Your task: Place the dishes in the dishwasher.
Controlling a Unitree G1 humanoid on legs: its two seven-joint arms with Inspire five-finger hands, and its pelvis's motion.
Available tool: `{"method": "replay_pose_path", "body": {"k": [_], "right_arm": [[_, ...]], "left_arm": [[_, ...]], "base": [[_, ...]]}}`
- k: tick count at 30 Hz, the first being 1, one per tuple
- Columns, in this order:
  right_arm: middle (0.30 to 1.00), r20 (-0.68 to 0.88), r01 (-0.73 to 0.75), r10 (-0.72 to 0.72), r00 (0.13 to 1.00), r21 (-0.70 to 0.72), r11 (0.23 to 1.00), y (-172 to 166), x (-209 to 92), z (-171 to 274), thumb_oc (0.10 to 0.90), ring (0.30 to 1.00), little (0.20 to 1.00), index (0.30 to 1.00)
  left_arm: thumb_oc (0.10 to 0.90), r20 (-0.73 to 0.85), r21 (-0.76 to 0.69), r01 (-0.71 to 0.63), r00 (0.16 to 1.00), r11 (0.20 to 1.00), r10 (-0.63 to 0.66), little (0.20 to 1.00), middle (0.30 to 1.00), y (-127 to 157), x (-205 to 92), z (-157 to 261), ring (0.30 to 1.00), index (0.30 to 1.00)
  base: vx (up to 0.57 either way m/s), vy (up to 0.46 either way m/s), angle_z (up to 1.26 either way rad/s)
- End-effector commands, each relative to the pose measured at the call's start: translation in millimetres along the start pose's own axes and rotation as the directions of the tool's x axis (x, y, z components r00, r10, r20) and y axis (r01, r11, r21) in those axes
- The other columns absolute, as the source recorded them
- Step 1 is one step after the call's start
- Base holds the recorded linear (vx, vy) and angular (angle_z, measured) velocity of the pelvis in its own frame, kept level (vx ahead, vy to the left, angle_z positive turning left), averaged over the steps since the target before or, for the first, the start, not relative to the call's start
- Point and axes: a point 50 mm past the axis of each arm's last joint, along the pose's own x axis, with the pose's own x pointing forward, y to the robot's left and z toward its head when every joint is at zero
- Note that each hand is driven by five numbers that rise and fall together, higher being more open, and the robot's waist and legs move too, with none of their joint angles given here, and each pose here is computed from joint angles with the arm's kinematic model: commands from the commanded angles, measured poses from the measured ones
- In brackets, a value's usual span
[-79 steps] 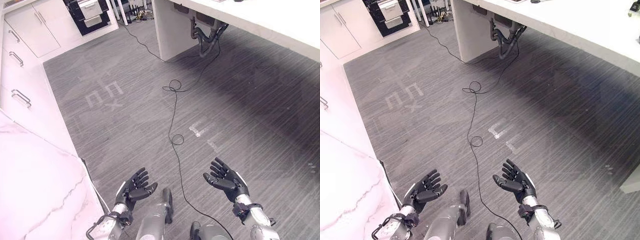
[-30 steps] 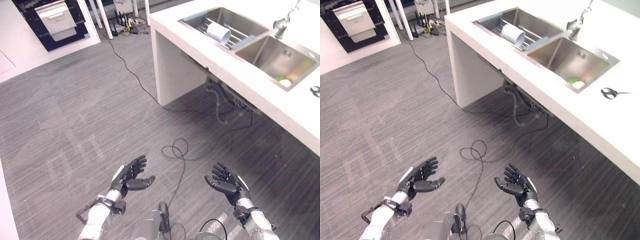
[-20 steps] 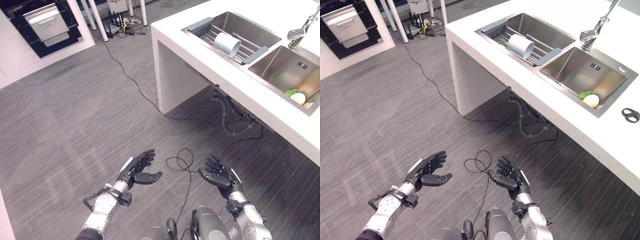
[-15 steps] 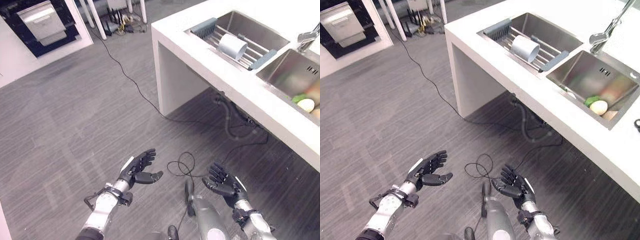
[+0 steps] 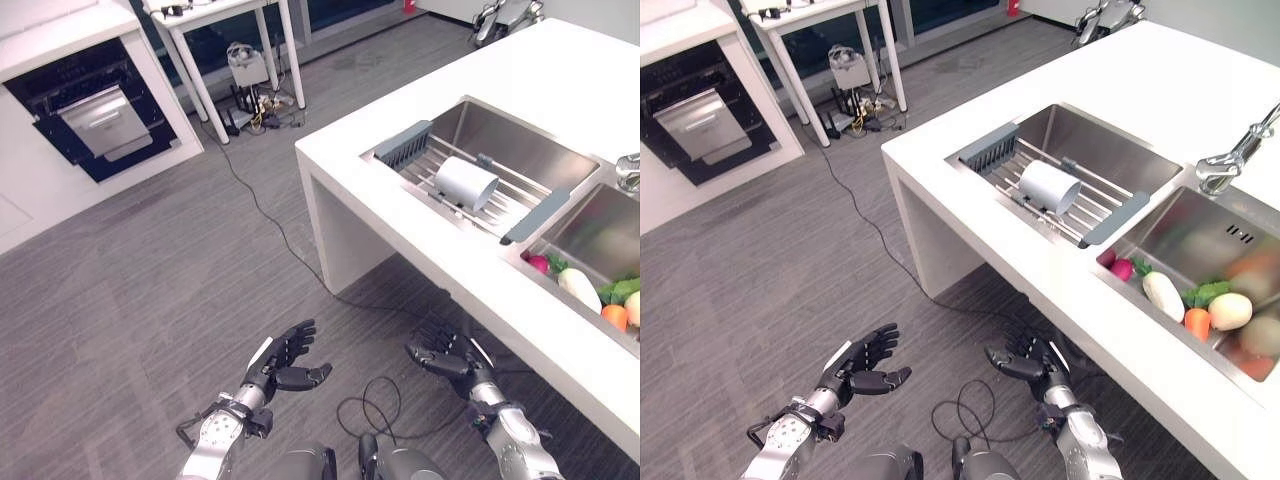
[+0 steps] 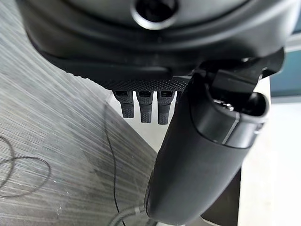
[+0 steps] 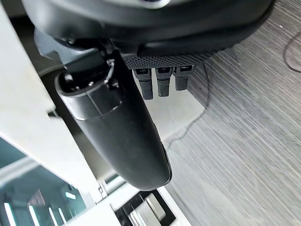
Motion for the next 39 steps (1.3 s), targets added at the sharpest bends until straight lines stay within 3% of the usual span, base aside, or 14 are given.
{"method": "replay_pose_path", "body": {"k": [1,16,23,28,29,33,34,39], "right_arm": [[0.900,0.145,-0.014,0.025,0.989,-0.079,0.997,-1,5,33,0.800,0.900,0.900,0.900],[0.900,-0.110,0.133,-0.132,0.985,0.004,0.991,-25,-12,-25,0.800,0.900,0.900,0.900],[0.900,-0.225,0.205,-0.205,0.953,-0.022,0.978,-35,-21,-46,0.800,0.900,0.900,0.900],[0.900,-0.273,0.243,-0.246,0.930,-0.046,0.969,-42,-21,-52,0.800,0.900,0.900,0.900],[0.900,-0.299,0.275,-0.275,0.914,-0.045,0.961,-48,-27,-58,0.800,0.900,0.900,0.900],[0.900,-0.333,0.312,-0.312,0.890,-0.053,0.949,-56,-37,-66,0.800,0.900,0.900,0.900],[0.900,-0.348,0.333,-0.332,0.877,-0.057,0.941,-61,-42,-69,0.800,0.900,0.900,0.900],[0.900,-0.365,0.322,-0.337,0.868,-0.103,0.941,-71,-47,-67,0.800,0.900,0.900,0.900]], "left_arm": [[0.800,0.253,0.023,0.003,0.967,1.000,-0.009,0.900,0.900,8,10,51,0.900,0.900],[0.800,0.204,0.094,-0.033,0.979,0.995,0.013,0.900,0.900,19,19,49,0.900,0.900],[0.800,0.084,0.071,-0.170,0.983,0.983,0.164,0.900,0.900,34,6,21,0.900,0.900],[0.800,-0.072,0.046,-0.239,0.968,0.970,0.242,0.900,0.900,42,-6,-10,0.900,0.900],[0.800,-0.198,0.029,-0.242,0.950,0.970,0.243,0.900,0.900,39,-11,-32,0.900,0.900],[0.800,-0.408,0.019,-0.232,0.886,0.973,0.219,0.900,0.900,31,-26,-71,0.900,0.900],[0.800,-0.508,-0.017,-0.252,0.836,0.968,0.208,0.900,0.900,27,-36,-89,0.900,0.900],[0.800,-0.633,-0.071,-0.308,0.749,0.949,0.196,0.900,0.900,21,-54,-113,0.900,0.900]], "base": [[0.30,0.227,-0.55],[0.19,0.224,-0.56],[0.03,0.040,-0.88],[0.02,-0.202,-1.12],[0.13,-0.259,0.11],[0.13,-0.219,0.07],[0.12,-0.194,-0.36],[0.10,-0.110,-0.03]]}}
